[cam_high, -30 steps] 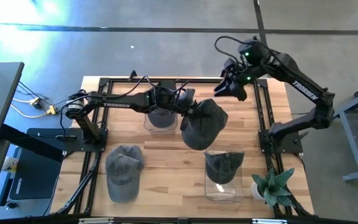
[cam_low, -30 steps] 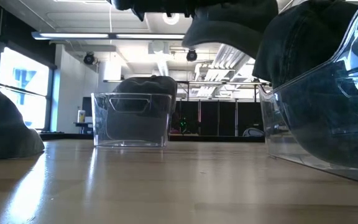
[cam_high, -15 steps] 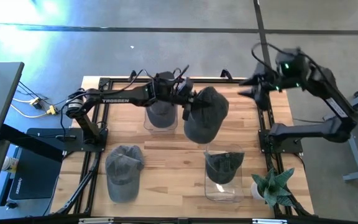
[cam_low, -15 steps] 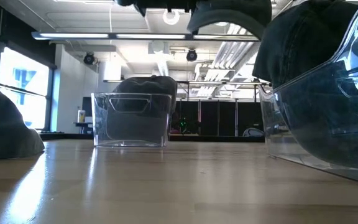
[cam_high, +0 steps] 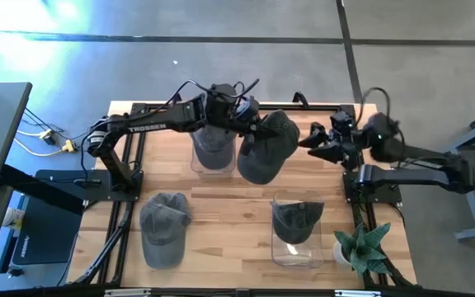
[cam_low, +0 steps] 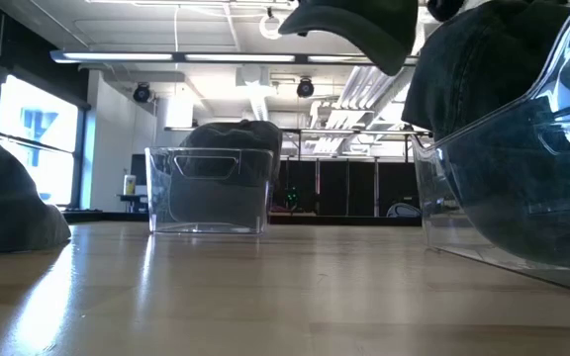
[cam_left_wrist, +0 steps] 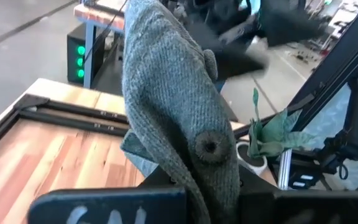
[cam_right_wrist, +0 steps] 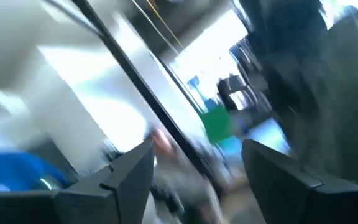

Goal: Pick & Place hat
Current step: Put the dark gray cap into the bottom transparent bin

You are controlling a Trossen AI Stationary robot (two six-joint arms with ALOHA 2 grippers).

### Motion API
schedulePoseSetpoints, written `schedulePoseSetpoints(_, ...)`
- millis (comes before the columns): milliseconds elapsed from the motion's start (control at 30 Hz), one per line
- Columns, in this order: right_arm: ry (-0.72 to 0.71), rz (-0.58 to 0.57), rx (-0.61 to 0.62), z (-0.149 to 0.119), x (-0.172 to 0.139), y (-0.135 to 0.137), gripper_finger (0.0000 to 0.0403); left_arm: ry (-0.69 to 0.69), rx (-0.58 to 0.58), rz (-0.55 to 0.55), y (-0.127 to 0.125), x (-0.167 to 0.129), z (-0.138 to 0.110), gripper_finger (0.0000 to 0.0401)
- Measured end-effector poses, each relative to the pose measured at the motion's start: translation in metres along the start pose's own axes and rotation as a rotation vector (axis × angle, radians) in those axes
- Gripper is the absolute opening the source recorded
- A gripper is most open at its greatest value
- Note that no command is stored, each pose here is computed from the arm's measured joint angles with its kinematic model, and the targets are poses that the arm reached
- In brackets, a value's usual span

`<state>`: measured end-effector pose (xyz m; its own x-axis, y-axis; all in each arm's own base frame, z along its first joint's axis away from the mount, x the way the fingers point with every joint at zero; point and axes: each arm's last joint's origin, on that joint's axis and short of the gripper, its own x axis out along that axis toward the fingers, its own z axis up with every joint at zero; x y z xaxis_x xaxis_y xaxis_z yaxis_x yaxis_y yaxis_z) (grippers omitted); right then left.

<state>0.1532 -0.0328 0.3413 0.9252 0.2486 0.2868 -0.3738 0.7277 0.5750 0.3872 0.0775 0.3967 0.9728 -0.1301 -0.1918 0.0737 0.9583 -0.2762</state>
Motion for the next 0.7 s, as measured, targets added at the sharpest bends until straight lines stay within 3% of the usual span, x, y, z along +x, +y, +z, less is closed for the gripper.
schedulePoseSetpoints(133, -0.177, 0.067, -0.063, -0.002, 0.001, -0.011, 0.0262, 0.020, -0.011, 0.008, -0.001, -0.001, 0.001, 0.0005)
schedulePoseSetpoints(333, -0.229, 0.002, -0.350, 0.027, 0.008, -0.005, 0.0290, 0.026, -0.054, 0.010, -0.001, -0.002, 0.002, 0.0005)
schedulePoseSetpoints(500, -0.023, -0.234, -0.474, 0.051, 0.013, 0.002, 0.0291, 0.018, -0.084, 0.039, 0.000, -0.002, 0.003, 0.0005)
schedulePoseSetpoints(700, 0.222, -0.532, -0.713, 0.077, 0.007, 0.028, 0.0291, 0.011, -0.115, 0.061, 0.000, -0.002, 0.003, 0.0005)
